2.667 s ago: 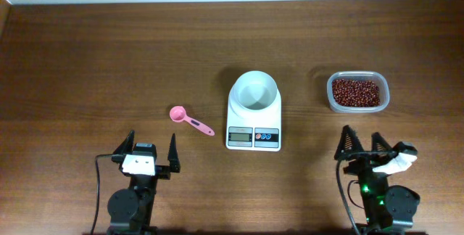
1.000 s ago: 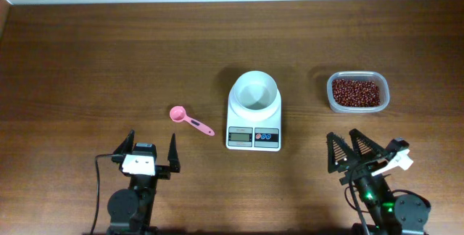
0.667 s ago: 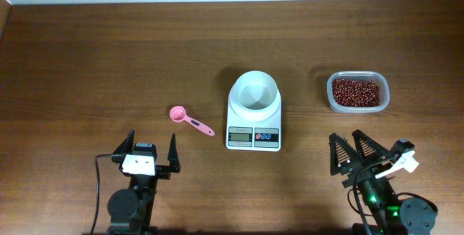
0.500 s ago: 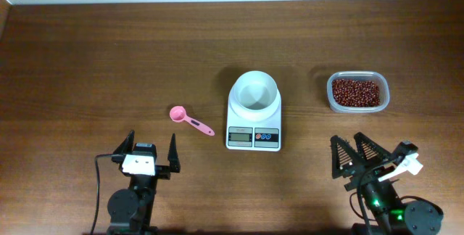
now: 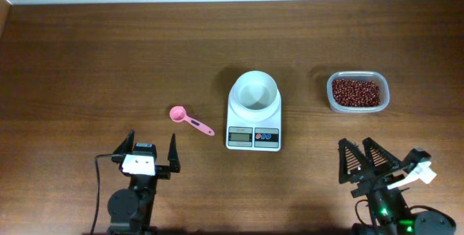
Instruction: Scoop and weigh 50g on scale
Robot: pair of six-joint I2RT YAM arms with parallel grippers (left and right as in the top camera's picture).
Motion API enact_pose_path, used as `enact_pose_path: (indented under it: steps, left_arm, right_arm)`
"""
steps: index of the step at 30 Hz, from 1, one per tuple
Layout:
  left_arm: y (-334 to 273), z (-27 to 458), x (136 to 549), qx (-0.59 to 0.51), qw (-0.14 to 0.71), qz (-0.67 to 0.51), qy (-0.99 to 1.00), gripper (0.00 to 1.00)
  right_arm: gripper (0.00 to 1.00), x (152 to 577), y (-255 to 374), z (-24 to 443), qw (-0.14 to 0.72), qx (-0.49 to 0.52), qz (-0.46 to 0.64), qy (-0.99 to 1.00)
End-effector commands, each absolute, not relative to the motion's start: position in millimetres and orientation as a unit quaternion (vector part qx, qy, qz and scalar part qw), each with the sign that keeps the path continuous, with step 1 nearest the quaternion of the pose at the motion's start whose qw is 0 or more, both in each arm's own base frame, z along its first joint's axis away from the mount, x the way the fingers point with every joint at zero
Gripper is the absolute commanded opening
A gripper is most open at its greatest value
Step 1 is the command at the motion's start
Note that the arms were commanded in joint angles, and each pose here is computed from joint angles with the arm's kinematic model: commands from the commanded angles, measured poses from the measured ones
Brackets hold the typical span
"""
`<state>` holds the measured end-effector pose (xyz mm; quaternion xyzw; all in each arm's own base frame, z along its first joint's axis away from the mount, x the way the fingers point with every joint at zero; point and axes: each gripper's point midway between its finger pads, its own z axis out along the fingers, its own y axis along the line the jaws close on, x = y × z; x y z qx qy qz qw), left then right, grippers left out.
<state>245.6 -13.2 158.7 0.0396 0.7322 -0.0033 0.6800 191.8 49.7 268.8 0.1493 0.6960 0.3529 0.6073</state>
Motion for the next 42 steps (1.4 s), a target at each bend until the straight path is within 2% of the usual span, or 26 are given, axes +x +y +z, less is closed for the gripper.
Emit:
enact_pose_path:
  steps: [1, 9, 15, 22, 26, 33, 37, 39, 42]
  left_arm:
    - [-9, 156, 246, 0.027, 0.678, 0.0, 0.734, 0.99]
    - [-9, 156, 246, 0.028, 0.678, 0.0, 0.734, 0.99]
    - [-9, 156, 246, 0.028, 0.678, 0.0, 0.734, 0.99]
    - [-9, 156, 246, 0.027, 0.678, 0.0, 0.734, 0.99]
    - [-9, 156, 246, 0.027, 0.678, 0.0, 0.734, 0.99]
    - [-9, 156, 246, 0.027, 0.678, 0.0, 0.734, 0.99]
    - [-9, 156, 246, 0.027, 0.678, 0.0, 0.734, 0.99]
    - [-9, 156, 246, 0.027, 0.678, 0.0, 0.734, 0.99]
    - [-9, 156, 246, 0.028, 0.678, 0.0, 0.734, 0.99]
  right_arm:
    - [0.99, 189, 46, 279, 0.606, 0.175, 0.366, 0.684]
    - [0.99, 185, 54, 303, 0.635, 0.134, 0.383, 0.658]
    - [0.99, 189, 44, 301, 0.644, 0.158, 0.364, 0.654]
    - [0.99, 215, 40, 282, 0.596, 0.188, 0.357, 0.694]
    - [0.99, 235, 38, 289, 0.573, 0.192, 0.344, 0.719]
    - [0.99, 254, 61, 312, 0.538, 0.121, 0.377, 0.744]
    - [0.99, 257, 63, 328, 0.562, 0.098, 0.384, 0.726]
    - [0.84, 257, 63, 341, 0.584, 0.084, 0.384, 0.71]
    - [0.72, 258, 63, 347, 0.595, 0.078, 0.384, 0.702]
